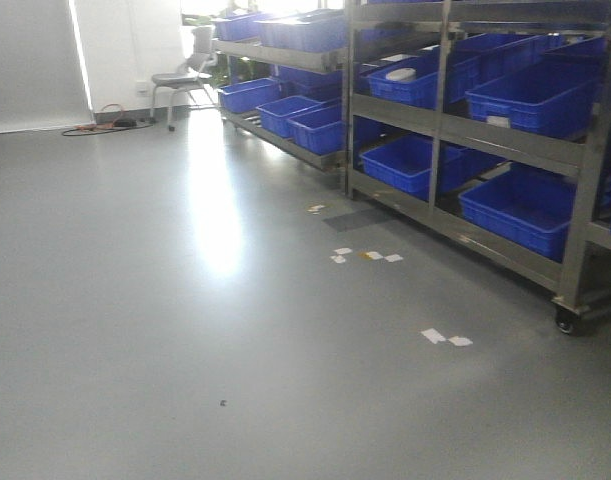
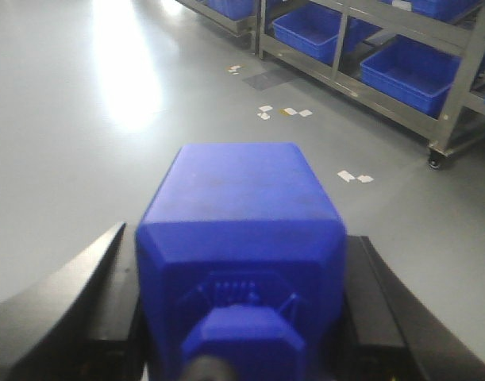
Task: Pick and sort blue part to right shelf
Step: 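Drive the base down the aisle carrying both blocks, then drive the base up to the shelf of blue bins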
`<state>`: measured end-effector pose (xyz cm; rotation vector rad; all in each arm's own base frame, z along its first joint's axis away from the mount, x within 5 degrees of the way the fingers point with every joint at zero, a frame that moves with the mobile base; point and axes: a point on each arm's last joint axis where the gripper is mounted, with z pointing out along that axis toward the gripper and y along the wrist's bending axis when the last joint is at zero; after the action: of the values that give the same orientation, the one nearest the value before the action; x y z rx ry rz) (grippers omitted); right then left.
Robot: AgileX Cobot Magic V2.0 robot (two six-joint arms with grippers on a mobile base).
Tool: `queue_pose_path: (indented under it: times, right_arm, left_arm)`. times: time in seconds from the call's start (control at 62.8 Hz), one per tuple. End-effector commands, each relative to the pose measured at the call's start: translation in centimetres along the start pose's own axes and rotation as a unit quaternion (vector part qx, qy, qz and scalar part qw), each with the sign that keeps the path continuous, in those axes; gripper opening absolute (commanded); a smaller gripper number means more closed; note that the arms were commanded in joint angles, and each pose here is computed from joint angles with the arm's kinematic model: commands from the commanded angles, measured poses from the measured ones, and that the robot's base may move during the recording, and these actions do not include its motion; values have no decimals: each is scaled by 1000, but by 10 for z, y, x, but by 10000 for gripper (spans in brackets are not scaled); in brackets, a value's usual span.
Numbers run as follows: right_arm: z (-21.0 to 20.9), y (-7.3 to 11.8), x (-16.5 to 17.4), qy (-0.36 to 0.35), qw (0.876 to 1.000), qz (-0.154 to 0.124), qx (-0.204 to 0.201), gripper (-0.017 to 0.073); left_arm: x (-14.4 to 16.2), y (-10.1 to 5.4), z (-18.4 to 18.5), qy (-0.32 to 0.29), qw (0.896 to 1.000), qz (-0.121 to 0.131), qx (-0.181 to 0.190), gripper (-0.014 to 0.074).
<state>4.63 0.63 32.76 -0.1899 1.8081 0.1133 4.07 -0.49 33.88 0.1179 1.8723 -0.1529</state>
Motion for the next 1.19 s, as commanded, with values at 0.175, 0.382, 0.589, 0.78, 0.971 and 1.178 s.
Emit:
queue_pose_path:
  times: [0.175, 0.382, 0.589, 0.78, 0.971, 1.178]
  right_arm:
    - [-3, 0, -17, -55, 998, -9, 1, 274]
    - [-3, 0, -17, -55, 998, -9, 1, 274]
    - [-3, 0, -17, -55, 998, -9, 1, 274]
    - [-3, 0, -17, -55, 998, -9, 1, 274]
    - [-3, 0, -17, -55, 998, -9, 1, 274]
    - [-3, 0, -17, -55, 998, -9, 1, 274]
  left_arm:
    - [-17, -1, -2, -53, 999, -5, 6, 262]
    - [-17, -1, -2, -53, 999, -5, 6, 262]
    - [-17, -1, -2, -53, 999, -5, 6, 262]
    - [-17, -1, -2, -53, 999, -5, 6, 262]
    - [-17, -1, -2, -53, 999, -5, 6, 262]
    - [-17, -1, -2, -53, 999, -5, 6, 262]
